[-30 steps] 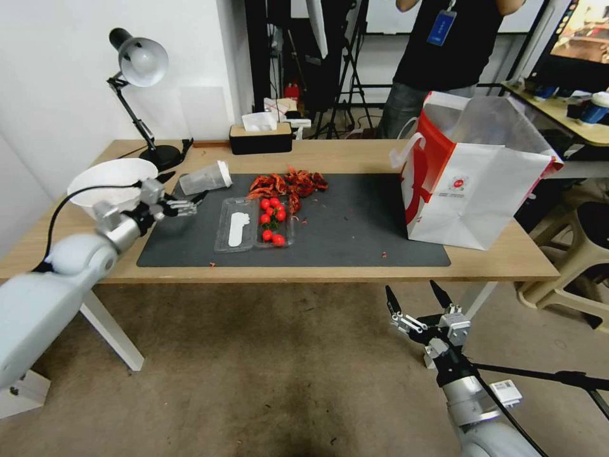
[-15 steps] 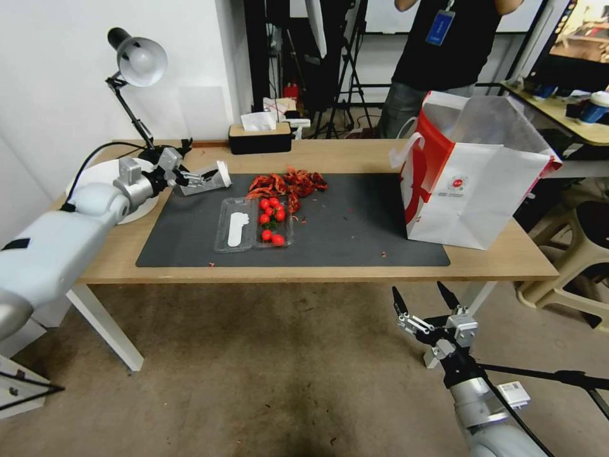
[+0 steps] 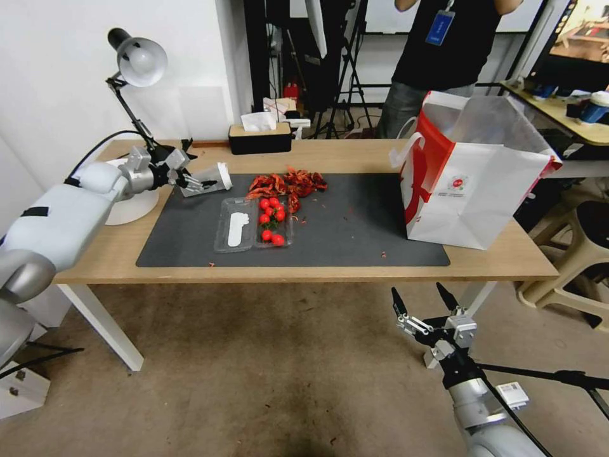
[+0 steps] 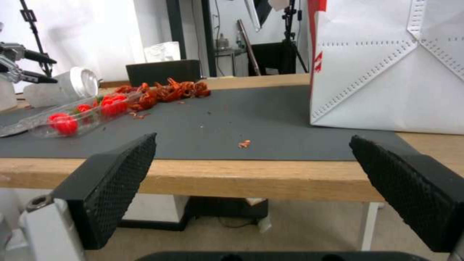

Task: Pick up the trash from the table and place it into the takeout bag.

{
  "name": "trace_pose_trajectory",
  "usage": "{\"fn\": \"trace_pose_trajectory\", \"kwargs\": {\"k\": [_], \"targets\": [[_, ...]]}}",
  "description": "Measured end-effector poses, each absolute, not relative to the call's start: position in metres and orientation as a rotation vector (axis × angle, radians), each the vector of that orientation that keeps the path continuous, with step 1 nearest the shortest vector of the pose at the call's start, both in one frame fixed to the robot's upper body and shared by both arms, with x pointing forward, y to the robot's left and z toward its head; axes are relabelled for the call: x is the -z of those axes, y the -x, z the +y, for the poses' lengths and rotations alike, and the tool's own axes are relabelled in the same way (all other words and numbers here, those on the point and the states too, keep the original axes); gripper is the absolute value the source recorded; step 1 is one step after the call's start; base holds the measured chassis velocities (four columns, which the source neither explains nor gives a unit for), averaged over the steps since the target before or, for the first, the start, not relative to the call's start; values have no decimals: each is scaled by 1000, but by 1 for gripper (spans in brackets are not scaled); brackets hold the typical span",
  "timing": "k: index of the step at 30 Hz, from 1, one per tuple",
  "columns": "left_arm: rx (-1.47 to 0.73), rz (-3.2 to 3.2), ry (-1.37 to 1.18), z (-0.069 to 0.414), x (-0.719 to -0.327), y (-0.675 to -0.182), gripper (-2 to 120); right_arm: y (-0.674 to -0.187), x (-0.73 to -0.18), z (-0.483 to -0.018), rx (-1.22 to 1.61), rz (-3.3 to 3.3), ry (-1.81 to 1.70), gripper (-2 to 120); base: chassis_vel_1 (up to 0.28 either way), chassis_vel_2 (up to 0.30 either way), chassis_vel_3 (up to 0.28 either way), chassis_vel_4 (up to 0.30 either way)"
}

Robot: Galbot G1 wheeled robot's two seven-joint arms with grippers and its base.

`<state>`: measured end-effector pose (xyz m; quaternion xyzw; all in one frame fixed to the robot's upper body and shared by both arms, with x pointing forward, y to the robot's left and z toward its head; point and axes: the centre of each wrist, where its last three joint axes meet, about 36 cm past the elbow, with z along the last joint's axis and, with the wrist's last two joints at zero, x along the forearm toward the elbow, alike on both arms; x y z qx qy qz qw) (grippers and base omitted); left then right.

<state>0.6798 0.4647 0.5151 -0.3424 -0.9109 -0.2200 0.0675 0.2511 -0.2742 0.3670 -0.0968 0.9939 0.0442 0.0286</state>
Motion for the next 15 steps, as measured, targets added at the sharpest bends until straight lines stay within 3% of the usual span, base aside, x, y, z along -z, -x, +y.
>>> {"fn": "trace_pose_trajectory", "kwargs": {"k": [15], "targets": [[838,-2499,1000,477,-535,-716,100,-248,-366,-273,-146,3066,301,100,0,0,0,0]]}}
